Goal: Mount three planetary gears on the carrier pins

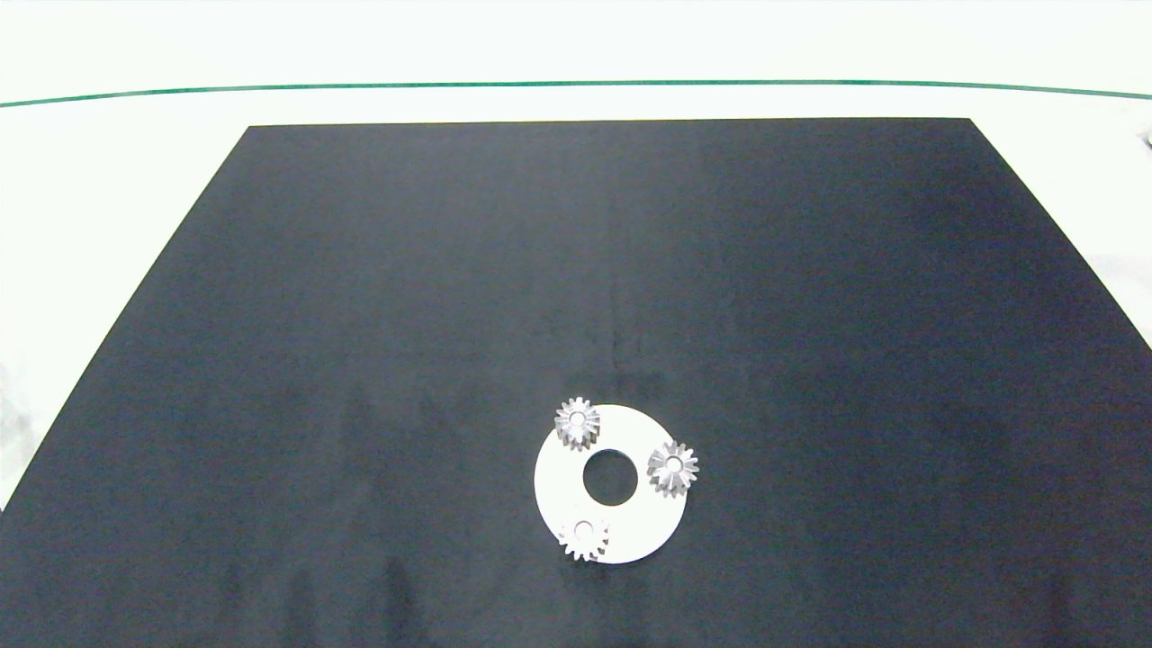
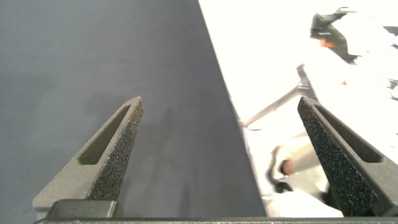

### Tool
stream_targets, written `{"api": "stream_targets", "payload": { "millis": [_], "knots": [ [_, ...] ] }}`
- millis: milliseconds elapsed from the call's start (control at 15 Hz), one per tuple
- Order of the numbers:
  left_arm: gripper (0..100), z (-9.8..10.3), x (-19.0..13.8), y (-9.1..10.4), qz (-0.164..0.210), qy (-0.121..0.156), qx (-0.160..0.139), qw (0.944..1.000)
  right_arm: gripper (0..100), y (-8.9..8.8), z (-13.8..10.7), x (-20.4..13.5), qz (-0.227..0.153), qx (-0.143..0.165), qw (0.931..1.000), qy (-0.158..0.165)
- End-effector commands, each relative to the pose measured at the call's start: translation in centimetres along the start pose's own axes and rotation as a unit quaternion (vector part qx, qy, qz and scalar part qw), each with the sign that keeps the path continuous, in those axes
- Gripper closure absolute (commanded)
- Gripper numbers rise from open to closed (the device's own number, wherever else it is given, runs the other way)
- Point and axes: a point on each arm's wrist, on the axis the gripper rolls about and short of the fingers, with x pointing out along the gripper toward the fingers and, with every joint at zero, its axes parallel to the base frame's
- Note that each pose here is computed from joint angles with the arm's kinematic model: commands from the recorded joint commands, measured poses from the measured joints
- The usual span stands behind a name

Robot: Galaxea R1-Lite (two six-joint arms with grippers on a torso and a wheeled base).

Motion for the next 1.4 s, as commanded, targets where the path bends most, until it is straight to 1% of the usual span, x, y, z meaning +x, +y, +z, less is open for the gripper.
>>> {"api": "stream_targets", "payload": {
  "millis": [67,133,200,267,333,400,600,667,733,867,933,1000,1067,1133,1200,1267,1333,1400],
  "knots": [
    [0,-3.8,-7.5,2.0,0.026,-0.053,-0.024,0.9980,0,-1.4,-2.7,-4.1,-0.059,0.013,0.9975,-0.038],
    [0,-4.3,-8.2,2.2,0.027,-0.061,-0.028,0.9974,0,-1.5,-3.2,-4.6,-0.062,0.011,0.9974,-0.035],
    [0,-4.7,-8.7,2.3,0.032,-0.062,-0.042,0.9967,0,-1.7,-3.9,-5.5,-0.065,0.014,0.9970,-0.040],
    [0,-4.5,-8.9,2.4,0.033,-0.069,-0.073,0.9944,0,-1.9,-4.2,-6.1,-0.068,0.022,0.9960,-0.052],
    [0,-4.2,-9.1,2.7,0.034,-0.079,-0.095,0.9918,0,-2.1,-4.4,-6.5,-0.071,0.027,0.9952,-0.061],
    [0,-4.1,-9.3,2.8,0.035,-0.083,-0.104,0.9905,0,-2.2,-4.6,-6.9,-0.074,0.033,0.9942,-0.071],
    [0,-4.3,-9.0,2.6,0.033,-0.076,-0.103,0.9913,0,-2.3,-5.0,-7.8,-0.095,0.043,0.9909,-0.085],
    [0,-4.4,-9.0,2.5,0.035,-0.071,-0.099,0.9919,0,-2.3,-5.2,-8.0,-0.112,0.046,0.9892,-0.083],
    [0,-4.3,-9.1,2.3,0.049,-0.068,-0.097,0.9917,0,-2.1,-5.7,-7.9,-0.122,0.044,0.9886,-0.076],
    [0,-4.0,-9.7,1.3,0.113,-0.053,-0.088,0.9883,0,-1.8,-6.4,-7.5,-0.120,0.038,0.9900,-0.064],
    [0,-4.0,-10.1,0.9,0.131,-0.053,-0.084,0.9864,0,-1.6,-6.6,-7.4,-0.118,0.036,0.9905,-0.061],
    [0,-5.2,-10.6,0.2,0.149,-0.049,-0.067,0.9854,0,-1.4,-7.0,-7.1,-0.111,0.031,0.9919,-0.054],
    [0,-7.1,-9.5,-0.8,0.141,-0.017,-0.047,0.9887,0,-0.7,-8.0,-6.5,-0.086,0.019,0.9952,-0.042],
    [0,-8.2,-8.6,-1.4,0.128,-0.001,-0.069,0.9893,0,0.0,-9.0,-5.9,-0.046,0.013,0.9983,-0.034],
    [0,-9.2,-7.8,-2.0,0.097,0.006,-0.097,0.9905,0,0.7,-10.0,-5.4,-0.008,0.021,0.9994,-0.026],
    [0,-10.7,-6.7,-3.0,0.050,0.025,-0.110,0.9923,0,1.4,-11.0,-4.9,0.019,0.034,0.9991,-0.013],
    [0,-12.6,-5.5,-4.1,0.024,0.043,-0.115,0.9921,0,2.1,-12.3,-4.4,0.044,0.052,0.9977,0.001],
    [0,-14.7,-4.3,-5.1,0.012,0.055,-0.114,0.9919,0,2.8,-13.6,-3.9,0.072,0.069,0.9949,0.011]
  ]
}}
